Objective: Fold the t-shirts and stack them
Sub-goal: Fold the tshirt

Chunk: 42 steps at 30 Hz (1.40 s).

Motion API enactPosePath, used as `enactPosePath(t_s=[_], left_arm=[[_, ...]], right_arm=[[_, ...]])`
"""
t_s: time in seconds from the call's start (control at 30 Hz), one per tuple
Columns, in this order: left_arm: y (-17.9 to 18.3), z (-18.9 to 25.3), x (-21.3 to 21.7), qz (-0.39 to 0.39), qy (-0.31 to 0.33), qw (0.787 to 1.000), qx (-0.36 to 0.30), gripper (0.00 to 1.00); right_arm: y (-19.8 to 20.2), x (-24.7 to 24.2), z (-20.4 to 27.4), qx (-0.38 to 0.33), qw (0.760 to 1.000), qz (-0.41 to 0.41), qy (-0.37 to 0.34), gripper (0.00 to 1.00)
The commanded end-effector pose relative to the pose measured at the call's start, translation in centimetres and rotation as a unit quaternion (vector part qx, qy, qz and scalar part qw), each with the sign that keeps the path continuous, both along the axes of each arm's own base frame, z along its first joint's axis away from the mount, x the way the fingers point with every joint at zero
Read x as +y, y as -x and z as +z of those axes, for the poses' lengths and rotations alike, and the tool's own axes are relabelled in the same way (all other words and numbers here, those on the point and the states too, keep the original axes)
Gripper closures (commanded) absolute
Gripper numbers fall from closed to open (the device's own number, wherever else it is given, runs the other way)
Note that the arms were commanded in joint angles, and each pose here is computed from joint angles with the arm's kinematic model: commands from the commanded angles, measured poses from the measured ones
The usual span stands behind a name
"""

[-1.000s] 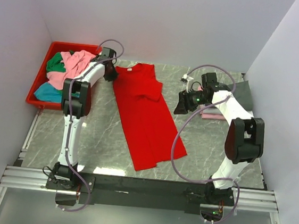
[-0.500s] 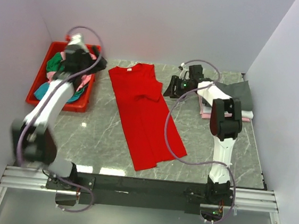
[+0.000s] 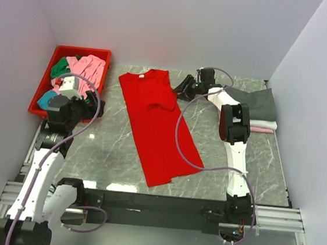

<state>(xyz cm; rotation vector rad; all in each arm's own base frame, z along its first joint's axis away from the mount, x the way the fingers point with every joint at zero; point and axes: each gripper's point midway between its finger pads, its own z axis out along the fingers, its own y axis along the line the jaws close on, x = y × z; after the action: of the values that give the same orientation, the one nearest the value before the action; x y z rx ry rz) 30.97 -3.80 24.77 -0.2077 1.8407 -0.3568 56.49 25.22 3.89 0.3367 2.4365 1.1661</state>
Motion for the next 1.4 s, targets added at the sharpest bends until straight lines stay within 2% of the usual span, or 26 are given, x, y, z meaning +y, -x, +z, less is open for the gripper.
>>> enactPosePath(t_s=[0.0, 0.2, 0.3, 0.43, 0.6, 0.93, 1.37], left_arm=[[0.8, 2.1, 0.2, -0.001, -0.016, 0.999, -0.052, 0.15], [0.5, 1.4, 0.3, -0.004, -0.025, 0.999, -0.037, 0.15], [0.6, 1.1, 0.1, -0.007, -0.023, 0.999, -0.030, 0.15], [0.6, 1.2, 0.1, -0.007, -0.021, 0.999, -0.033, 0.15], [0.7, 1.2, 0.1, -0.007, -0.020, 0.999, -0.032, 0.16], [0.4, 0.8, -0.1, -0.014, -0.021, 0.999, -0.022, 0.16], [0.3, 0.4, -0.3, -0.021, -0.019, 0.999, -0.017, 0.16]], right_arm=[[-1.4, 0.2, -1.0, 0.028, 0.999, -0.038, -0.019, 0.46], [-2.8, -0.3, -1.6, 0.028, 0.997, -0.070, -0.007, 0.52], [-3.2, -0.6, -1.5, 0.019, 0.997, -0.077, -0.006, 0.60], [-3.5, -0.9, -1.4, 0.016, 0.997, -0.080, -0.010, 0.79], [-3.8, -1.6, -0.5, -0.008, 0.996, -0.084, -0.013, 0.94], [-4.1, -2.5, 4.1, -0.070, 0.994, -0.085, -0.020, 0.98], [-3.5, -2.2, 5.4, -0.094, 0.993, -0.071, -0.014, 0.97]])
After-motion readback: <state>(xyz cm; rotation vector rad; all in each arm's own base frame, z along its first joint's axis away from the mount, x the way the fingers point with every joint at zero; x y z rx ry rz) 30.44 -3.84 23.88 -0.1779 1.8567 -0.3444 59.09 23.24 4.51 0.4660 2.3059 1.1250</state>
